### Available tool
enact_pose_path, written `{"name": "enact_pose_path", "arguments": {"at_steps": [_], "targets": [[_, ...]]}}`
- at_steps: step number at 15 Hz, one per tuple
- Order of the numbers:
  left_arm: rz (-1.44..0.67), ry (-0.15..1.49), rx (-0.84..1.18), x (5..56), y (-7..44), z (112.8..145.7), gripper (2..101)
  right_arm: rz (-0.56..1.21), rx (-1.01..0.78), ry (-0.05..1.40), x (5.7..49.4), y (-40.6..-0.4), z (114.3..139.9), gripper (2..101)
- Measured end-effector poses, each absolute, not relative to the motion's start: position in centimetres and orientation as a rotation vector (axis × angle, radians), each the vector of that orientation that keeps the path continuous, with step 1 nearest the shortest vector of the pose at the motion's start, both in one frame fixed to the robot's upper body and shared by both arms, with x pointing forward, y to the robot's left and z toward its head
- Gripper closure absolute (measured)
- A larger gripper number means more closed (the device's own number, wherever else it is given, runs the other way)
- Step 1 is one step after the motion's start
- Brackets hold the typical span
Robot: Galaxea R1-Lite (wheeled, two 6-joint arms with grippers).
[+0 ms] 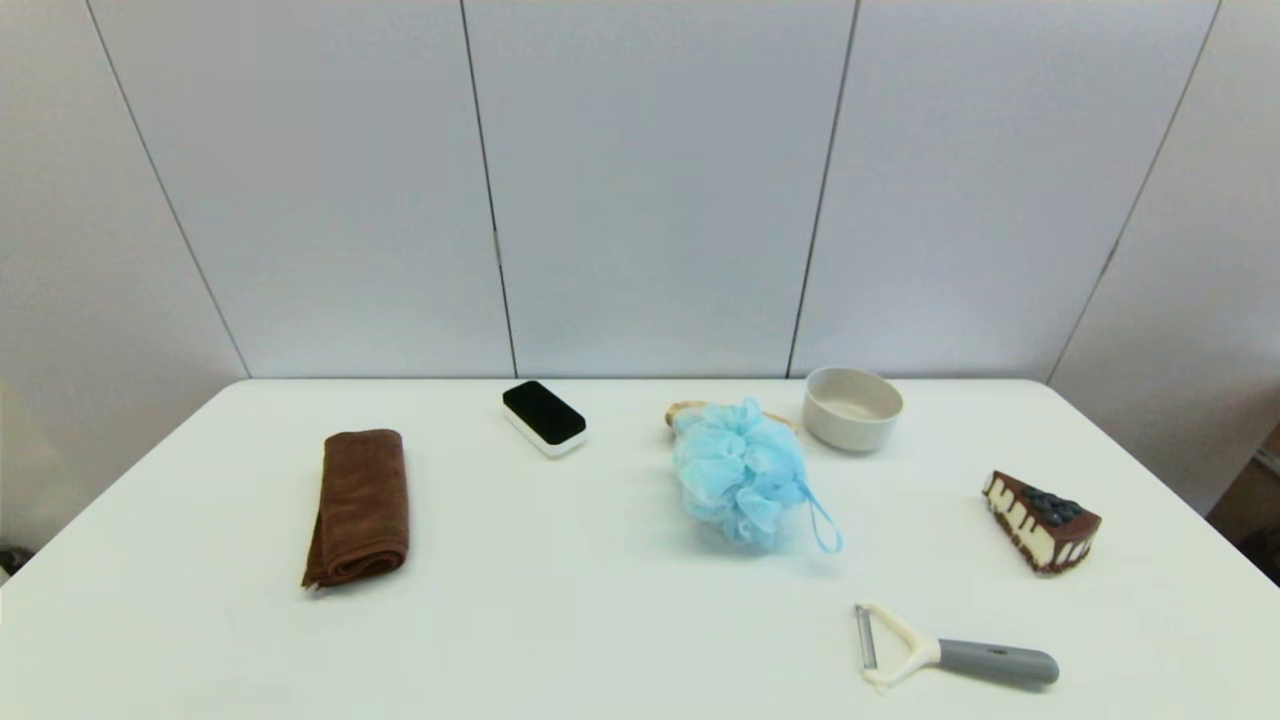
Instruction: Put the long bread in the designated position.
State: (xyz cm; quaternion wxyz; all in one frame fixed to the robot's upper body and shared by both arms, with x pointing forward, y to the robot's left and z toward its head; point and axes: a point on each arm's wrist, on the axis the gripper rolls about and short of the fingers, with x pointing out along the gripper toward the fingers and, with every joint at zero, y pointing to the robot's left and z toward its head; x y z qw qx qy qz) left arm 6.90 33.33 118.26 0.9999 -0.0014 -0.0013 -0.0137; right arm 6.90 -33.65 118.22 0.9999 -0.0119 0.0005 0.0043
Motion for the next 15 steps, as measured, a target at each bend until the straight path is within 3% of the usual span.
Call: {"name": "enact_pose_path", "arguments": {"at_steps": [15], "targets": [[-0.027,-0.003,-0.003,6.90,33.33,118.26,5.4,0.006,-0.004,0.001,6.90,-33.66,118.22,5.0]]}}
